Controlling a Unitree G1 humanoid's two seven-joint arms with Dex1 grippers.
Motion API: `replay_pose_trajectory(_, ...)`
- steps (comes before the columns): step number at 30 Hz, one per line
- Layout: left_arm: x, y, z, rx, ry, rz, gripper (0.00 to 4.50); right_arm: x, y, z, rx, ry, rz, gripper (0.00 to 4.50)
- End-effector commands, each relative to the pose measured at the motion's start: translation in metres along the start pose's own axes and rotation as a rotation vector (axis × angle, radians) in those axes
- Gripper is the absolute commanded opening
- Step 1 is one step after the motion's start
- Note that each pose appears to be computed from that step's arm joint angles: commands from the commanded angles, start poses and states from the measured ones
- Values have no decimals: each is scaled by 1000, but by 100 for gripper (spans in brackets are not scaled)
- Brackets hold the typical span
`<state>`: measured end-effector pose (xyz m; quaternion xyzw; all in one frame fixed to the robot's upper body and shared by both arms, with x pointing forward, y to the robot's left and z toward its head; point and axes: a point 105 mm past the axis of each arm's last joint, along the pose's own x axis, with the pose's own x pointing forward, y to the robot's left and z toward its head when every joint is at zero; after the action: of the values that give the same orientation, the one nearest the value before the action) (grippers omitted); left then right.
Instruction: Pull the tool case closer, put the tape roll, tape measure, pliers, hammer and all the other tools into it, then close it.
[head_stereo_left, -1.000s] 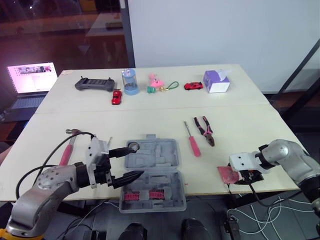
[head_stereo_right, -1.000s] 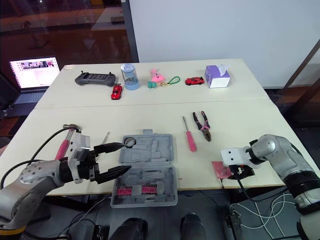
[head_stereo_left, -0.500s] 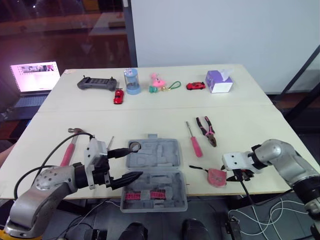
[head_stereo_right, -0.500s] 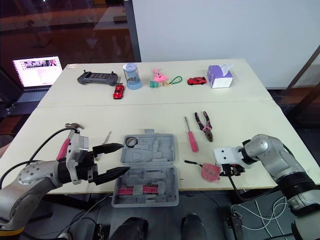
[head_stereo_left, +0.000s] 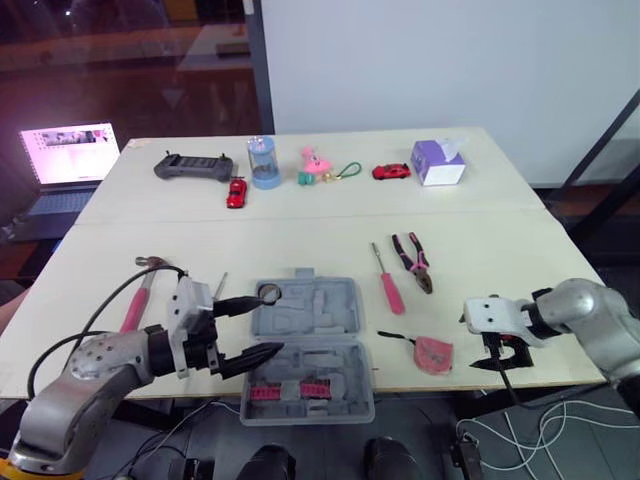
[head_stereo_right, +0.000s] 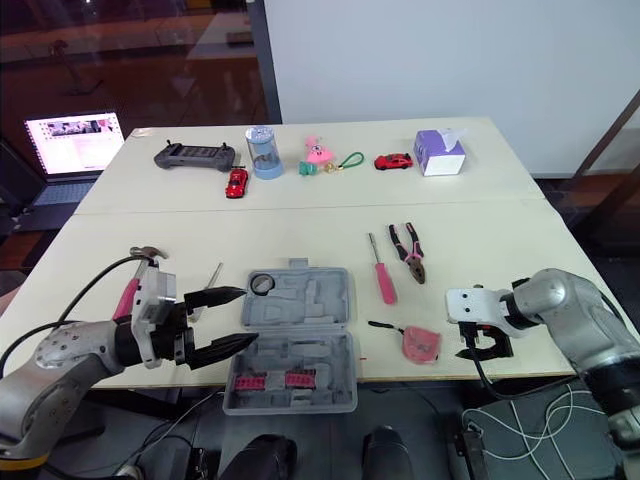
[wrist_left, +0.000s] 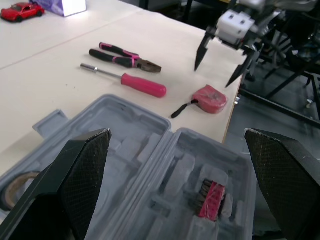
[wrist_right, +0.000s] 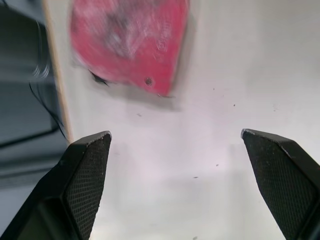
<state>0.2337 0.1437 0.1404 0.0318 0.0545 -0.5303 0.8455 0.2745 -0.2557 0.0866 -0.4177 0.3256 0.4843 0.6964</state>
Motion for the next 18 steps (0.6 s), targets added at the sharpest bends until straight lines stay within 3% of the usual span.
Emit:
replay_pose_trajectory(1, -4, 0, 7, 34, -21, 15, 450, -14, 7, 22, 133, -91, -110, 445)
replay_pose_trajectory(10, -2, 6, 5, 22, -22, 17, 450, -23, 40, 41, 729, -189, -517, 445)
replay_pose_trajectory(14, 1, 8, 5, 17, -21, -7, 450, -22, 59, 33, 984, -169, -726, 445)
replay_pose_trajectory(18, 4, 11, 7, 21, -20, -25, 450, -2, 65, 49, 1081, -228, -793, 445)
